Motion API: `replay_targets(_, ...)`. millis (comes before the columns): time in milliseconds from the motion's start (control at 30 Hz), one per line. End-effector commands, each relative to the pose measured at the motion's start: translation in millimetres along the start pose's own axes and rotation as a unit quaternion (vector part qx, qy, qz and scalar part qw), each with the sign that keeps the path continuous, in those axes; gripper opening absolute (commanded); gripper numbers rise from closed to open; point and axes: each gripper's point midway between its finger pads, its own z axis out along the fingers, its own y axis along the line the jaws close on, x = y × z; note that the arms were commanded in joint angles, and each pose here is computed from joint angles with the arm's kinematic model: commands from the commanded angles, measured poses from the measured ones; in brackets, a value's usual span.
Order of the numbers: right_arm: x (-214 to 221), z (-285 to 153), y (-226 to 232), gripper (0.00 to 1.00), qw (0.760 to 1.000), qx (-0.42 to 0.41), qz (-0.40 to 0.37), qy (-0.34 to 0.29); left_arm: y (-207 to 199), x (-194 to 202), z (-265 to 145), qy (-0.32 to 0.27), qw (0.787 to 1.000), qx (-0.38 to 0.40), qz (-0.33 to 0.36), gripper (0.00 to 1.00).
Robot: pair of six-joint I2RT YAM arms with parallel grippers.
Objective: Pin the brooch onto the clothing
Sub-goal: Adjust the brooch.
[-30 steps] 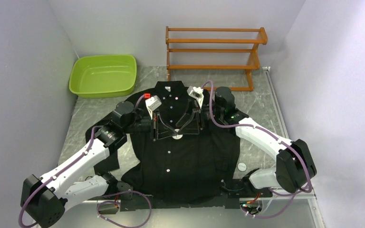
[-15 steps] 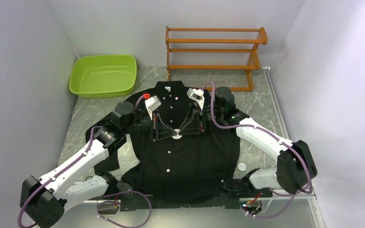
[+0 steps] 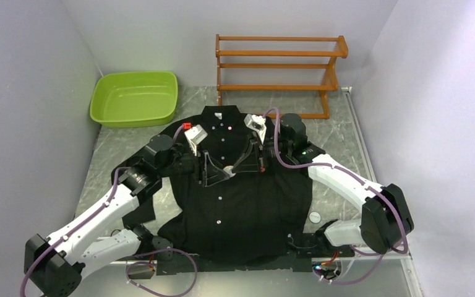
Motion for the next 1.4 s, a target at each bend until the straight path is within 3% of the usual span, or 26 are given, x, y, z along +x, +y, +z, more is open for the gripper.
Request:
replay_targets(0,-14.9,-5.3,0.6,0.0,0.998,0.028,-0.045,-0.023,8.6,-11.5,-13.1,-0.028,0.998,-0.061,0.002,0.68)
replay_targets(333,-16.6,-9.3,3.7,0.0,0.997,0.04,-0.058,-0.036,0.1,-10.0,-21.4,-0.08,0.996,-0.036,0.026,0.65)
replay_targets(533,-22.3,-12.8,-1.2,0.0,0.993,0.07,-0.079,-0.053,-24.3,-11.0,-15.2,-0.078,0.993,0.051,0.072,0.64)
replay_targets(700,-30.7,-15.8,5.4,0.0,0.985,0.071,-0.141,-0.073,-21.2,-11.8,-13.3,-0.072,0.992,0.048,0.097,0.63)
replay_targets(1100,-50.6,-39.0,3.3,0.0,0.925,0.172,-0.323,-0.1,-27.2,-22.6,-27.1,-0.091,0.987,0.029,0.129,0.62)
replay_targets(1367,-49.9,-51.7,-21.9,0.0,0.865,0.317,-0.386,-0.047,-25.7,-42.3,-36.5,-0.132,0.991,-0.017,0.032,0.63)
